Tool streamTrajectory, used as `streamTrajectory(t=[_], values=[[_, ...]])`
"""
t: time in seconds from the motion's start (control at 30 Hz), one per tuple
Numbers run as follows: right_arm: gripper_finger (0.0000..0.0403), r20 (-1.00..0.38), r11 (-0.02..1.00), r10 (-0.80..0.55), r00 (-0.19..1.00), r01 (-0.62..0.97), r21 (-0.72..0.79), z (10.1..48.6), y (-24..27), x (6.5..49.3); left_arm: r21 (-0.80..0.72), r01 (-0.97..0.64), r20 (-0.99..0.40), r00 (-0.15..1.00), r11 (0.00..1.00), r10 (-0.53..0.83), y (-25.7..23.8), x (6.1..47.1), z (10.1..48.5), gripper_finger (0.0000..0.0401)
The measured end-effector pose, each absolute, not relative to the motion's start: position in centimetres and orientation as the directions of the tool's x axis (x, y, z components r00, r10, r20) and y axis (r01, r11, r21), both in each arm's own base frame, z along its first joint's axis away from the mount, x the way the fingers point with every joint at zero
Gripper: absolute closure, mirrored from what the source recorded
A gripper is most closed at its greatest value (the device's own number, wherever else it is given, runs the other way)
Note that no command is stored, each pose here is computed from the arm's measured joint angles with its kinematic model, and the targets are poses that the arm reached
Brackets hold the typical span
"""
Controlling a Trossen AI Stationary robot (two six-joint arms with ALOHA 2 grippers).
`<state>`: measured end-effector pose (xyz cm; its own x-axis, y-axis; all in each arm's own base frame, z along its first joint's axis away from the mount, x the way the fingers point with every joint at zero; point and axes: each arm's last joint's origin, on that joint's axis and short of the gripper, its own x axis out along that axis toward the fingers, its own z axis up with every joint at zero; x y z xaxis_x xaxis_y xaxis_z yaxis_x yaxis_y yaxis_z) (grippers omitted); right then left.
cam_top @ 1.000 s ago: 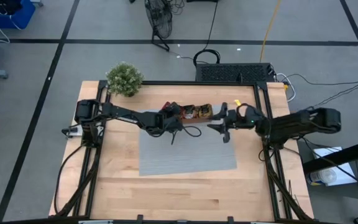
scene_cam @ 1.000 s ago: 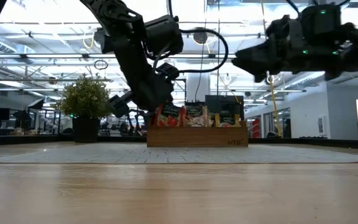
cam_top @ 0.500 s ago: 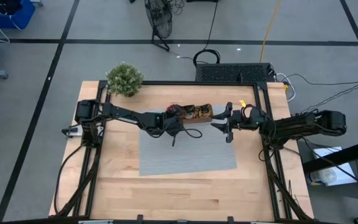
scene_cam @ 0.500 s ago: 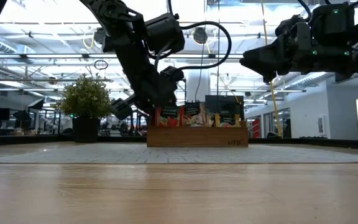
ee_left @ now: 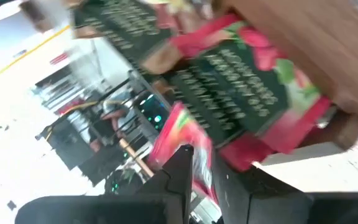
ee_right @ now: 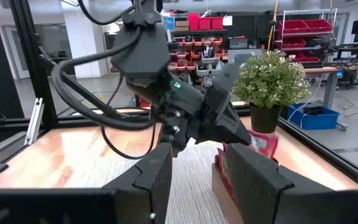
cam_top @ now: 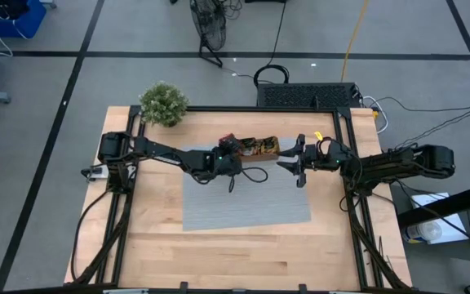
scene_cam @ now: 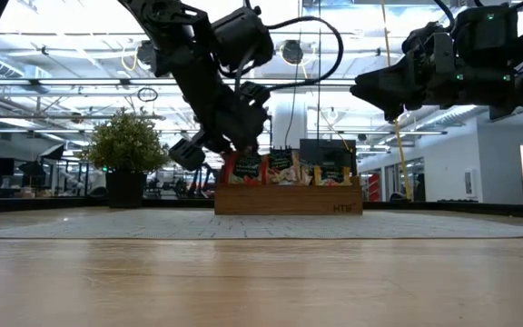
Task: Pick & Place Tea
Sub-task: Put the red tea bag into the left section of the wooden organizer, then return to Home Position
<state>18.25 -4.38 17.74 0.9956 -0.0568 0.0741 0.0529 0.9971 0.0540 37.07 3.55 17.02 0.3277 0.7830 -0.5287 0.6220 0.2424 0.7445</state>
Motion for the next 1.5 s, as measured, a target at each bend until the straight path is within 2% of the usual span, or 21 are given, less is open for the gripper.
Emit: streamTrajectory(t=[0.27, 0.37, 0.47, 0.53, 0.6, 0.7, 0.73, 0.8, 0.87, 0.93, 1.1, 1.3, 1.43, 1.5], values=[[0.0261, 0.074, 0.997, -0.056, 0.996, 0.052, 0.054, 17.8, -4.4, 18.3, 0.811, 0.535, -0.476, 0.369, 0.236, 0.798, 2.2, 37.5, 17.5, 0.0334], [0.0261, 0.073, 0.997, -0.056, 0.996, 0.052, 0.055, 17.7, -4.4, 18.3, 0.847, 0.458, -0.465, 0.393, 0.27, 0.793, 1.7, 37.3, 18.5, 0.0334], [0.0261, 0.068, 0.997, -0.056, 0.996, 0.052, 0.056, 17.7, -4.4, 18.3, 0.889, 0.313, -0.447, 0.431, 0.335, 0.784, 1.3, 36.7, 20.7, 0.0334], [0.0261, 0.066, 0.997, -0.056, 0.996, 0.052, 0.056, 17.7, -4.4, 18.3, 0.885, 0.17, -0.458, 0.479, 0.433, 0.749, 1.2, 35.8, 22.9, 0.0334], [0.0261, 0.064, 0.997, -0.054, 0.996, 0.05, 0.064, 17.7, -4.4, 18.3, 0.801, 0.034, -0.51, 0.563, 0.598, 0.65, 1.4, 34.2, 25.7, 0.0334], [0.0261, 0.071, 0.994, -0.017, 0.997, 0.009, 0.108, 18.1, -4.2, 18.0, 0.505, -0.041, -0.589, 0.714, 0.862, 0.379, 2.4, 30.8, 29.8, 0.0334], [0.0261, 0.072, 0.993, 0.012, 0.997, -0.02, 0.113, 18.3, -4.1, 17.8, 0.387, -0.024, -0.589, 0.762, 0.922, 0.267, 2.9, 29.7, 30.7, 0.0334], [0.0261, 0.063, 0.991, 0.057, 0.996, -0.064, 0.115, 18.7, -3.9, 17.2, 0.211, 0.046, -0.551, 0.831, 0.976, 0.08, 3.7, 27.1, 31.2, 0.0334], [0.0261, 0.036, 0.992, 0.053, 0.998, -0.057, 0.116, 19.0, -3.9, 16.4, 0.146, 0.109, -0.461, 0.887, 0.983, -0.03, 4.0, 24.8, 30.6, 0.0334], [0.0261, 0.006, 0.995, 0.022, 1.0, -0.022, 0.096, 19.2, -3.9, 15.4, 0.135, 0.111, -0.377, 0.925, 0.985, -0.052, 4.0, 22.6, 29.0, 0.0334], [0.0261, -0.062, 0.993, -0.086, 0.994, 0.091, 0.071, 19.3, -3.7, 13.4, 0.085, 0.047, -0.205, 0.978, 0.995, -0.029, 3.2, 17.9, 23.8, 0.0334], [0.0261, 0.004, 0.993, -0.113, 0.994, 0.113, 0.032, 20.2, -3.3, 11.8, -0.009, 0.01, -0.059, 0.998, 1.0, -0.011, 2.3, 13.7, 19.3, 0.0334], [0.0261, 0.008, 0.993, -0.114, 0.994, 0.113, 0.027, 20.3, -3.1, 11.1, -0.028, -0.059, -0.002, 0.998, 0.998, 0.059, 2.0, 11.9, 17.1, 0.0334], [0.0261, -0.006, 0.993, -0.114, 0.993, 0.114, 0.042, 20.1, -3.0, 10.9, -0.04, -0.105, -0.018, 0.994, 0.994, 0.105, 1.9, 11.4, 16.8, 0.0334]])
